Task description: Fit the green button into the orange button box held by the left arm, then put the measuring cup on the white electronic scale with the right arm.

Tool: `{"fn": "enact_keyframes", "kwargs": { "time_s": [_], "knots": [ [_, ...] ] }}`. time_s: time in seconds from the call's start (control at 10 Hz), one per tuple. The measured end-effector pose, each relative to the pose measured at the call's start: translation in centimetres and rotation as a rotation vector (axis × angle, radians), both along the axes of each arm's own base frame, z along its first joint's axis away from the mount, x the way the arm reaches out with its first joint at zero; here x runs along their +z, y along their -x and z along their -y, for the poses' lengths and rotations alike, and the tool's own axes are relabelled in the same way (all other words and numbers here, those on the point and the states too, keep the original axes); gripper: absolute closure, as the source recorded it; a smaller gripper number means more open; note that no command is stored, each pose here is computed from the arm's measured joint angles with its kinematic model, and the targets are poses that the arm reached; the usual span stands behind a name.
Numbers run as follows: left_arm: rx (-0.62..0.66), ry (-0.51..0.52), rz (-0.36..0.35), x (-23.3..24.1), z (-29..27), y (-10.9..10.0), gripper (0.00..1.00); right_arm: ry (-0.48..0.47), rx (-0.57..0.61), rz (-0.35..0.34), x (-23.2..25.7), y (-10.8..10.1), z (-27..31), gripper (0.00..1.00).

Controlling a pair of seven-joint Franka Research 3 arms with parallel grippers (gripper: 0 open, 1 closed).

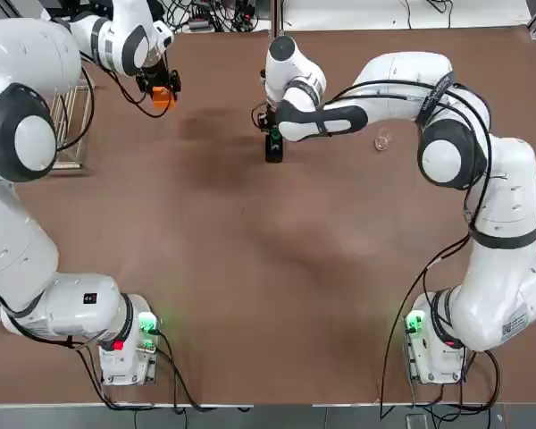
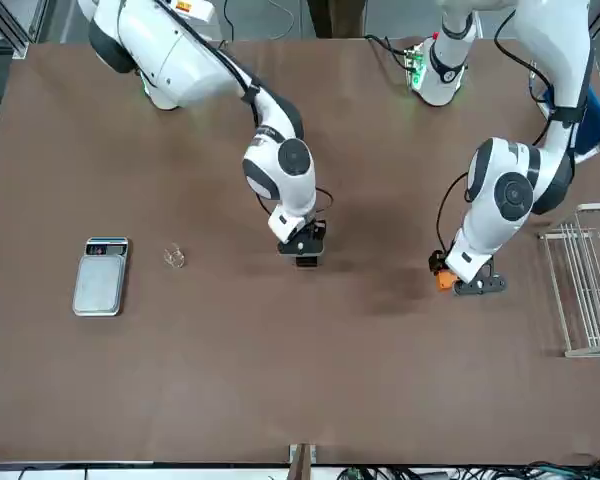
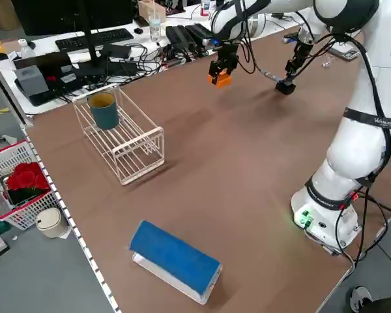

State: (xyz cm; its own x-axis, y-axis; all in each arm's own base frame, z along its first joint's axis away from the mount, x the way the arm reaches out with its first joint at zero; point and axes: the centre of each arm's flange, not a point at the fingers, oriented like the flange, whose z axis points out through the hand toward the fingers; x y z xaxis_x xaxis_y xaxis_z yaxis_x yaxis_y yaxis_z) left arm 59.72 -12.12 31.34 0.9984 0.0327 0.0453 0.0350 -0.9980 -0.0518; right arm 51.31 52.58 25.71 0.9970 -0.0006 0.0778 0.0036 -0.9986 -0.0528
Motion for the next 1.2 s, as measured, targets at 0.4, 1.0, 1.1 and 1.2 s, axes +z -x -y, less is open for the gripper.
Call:
{"fn": "enact_keyframes", "kwargs": {
  "time_s": [0.4, 1.0, 1.1, 1.2],
  "knots": [
    [-0.001, 0.001, 0.004, 0.2, 0.1, -0.1, 0.14, -0.005, -0.011, 0.006, -1.1, -0.1, -0.2, 0.63],
    [-0.007, 0.002, 0.006, 0.3, 0.5, -0.1, 0.14, -0.003, -0.012, 0.008, -1.8, 0.2, -0.8, 0.63],
    [-0.011, 0.004, 0.006, 0.3, 0.7, -0.1, 0.14, -0.004, -0.013, 0.009, -1.8, 0.2, -0.9, 0.63],
    [-0.014, 0.005, 0.008, 0.4, 0.9, -0.1, 0.14, -0.004, -0.013, 0.009, -1.8, 0.2, -0.9, 0.63]
  ]
}}
